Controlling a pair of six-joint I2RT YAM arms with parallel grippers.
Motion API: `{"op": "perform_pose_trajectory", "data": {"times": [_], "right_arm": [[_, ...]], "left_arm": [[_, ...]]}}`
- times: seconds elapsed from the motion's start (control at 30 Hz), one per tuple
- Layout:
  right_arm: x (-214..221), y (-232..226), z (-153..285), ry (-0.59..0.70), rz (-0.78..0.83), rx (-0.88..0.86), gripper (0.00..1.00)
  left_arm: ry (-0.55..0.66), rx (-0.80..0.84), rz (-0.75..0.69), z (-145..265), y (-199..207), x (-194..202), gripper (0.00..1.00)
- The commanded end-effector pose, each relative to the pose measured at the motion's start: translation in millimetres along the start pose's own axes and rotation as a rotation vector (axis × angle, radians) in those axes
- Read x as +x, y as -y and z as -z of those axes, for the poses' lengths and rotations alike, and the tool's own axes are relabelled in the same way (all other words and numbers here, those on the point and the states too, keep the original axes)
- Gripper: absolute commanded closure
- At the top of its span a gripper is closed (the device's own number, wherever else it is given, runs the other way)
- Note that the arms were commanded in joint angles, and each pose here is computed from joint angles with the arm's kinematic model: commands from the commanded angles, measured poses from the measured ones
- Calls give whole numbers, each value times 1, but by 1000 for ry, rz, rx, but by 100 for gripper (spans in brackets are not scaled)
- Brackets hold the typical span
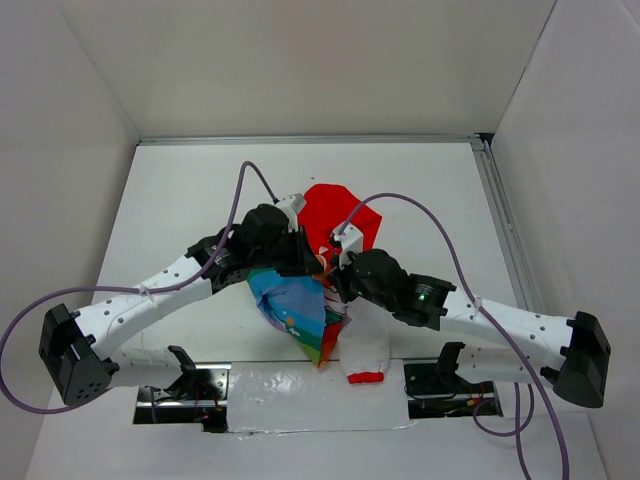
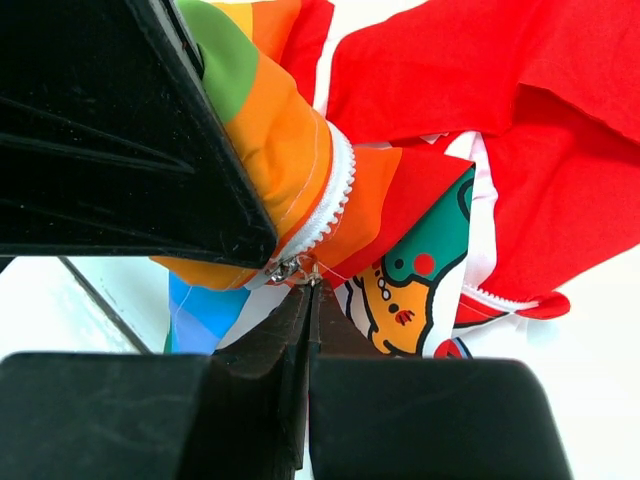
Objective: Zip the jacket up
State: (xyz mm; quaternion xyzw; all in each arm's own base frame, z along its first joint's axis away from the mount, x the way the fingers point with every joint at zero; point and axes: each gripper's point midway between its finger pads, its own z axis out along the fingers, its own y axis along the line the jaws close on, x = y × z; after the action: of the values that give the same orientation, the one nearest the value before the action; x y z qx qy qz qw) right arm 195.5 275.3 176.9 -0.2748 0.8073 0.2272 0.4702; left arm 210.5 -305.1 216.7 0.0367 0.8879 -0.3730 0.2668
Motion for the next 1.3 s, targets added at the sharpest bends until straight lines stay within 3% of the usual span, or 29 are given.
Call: {"op": "perform_pose_trajectory", "data": {"times": [0.0,0.23,0.27,0.33,0.43,0.47,0.57,0.73,1.0,1.17,1.27], "right_arm": [[-25,-2,8,72,-6,-15,100],[-24,5,9,48,19,26,100],[-26,6,10,46,16,33,100],[-24,7,9,30,8,46,100],[-25,8,10,9,-17,64,100],[-26,5,11,7,-25,53,100],[-30,4,13,7,-39,51,100],[-34,-8,18,6,-58,-15,100],[-38,-32,18,19,-88,-142,100],[-46,-42,20,57,-115,-195,100],[-49,-39,20,62,-126,-180,100]], "left_arm": [[22,23,-51,1,3,-5,100],[23,18,-89,-1,3,-8,100],[24,19,-101,-1,3,-8,87],[21,31,-111,0,5,-8,80],[22,34,-124,2,5,-8,63],[18,30,-119,3,5,-7,45],[19,23,-110,9,4,-6,32],[20,27,-83,20,1,0,29],[0,48,11,21,1,11,45],[-16,29,24,17,-2,13,47],[-23,3,25,14,-6,14,64]]}}
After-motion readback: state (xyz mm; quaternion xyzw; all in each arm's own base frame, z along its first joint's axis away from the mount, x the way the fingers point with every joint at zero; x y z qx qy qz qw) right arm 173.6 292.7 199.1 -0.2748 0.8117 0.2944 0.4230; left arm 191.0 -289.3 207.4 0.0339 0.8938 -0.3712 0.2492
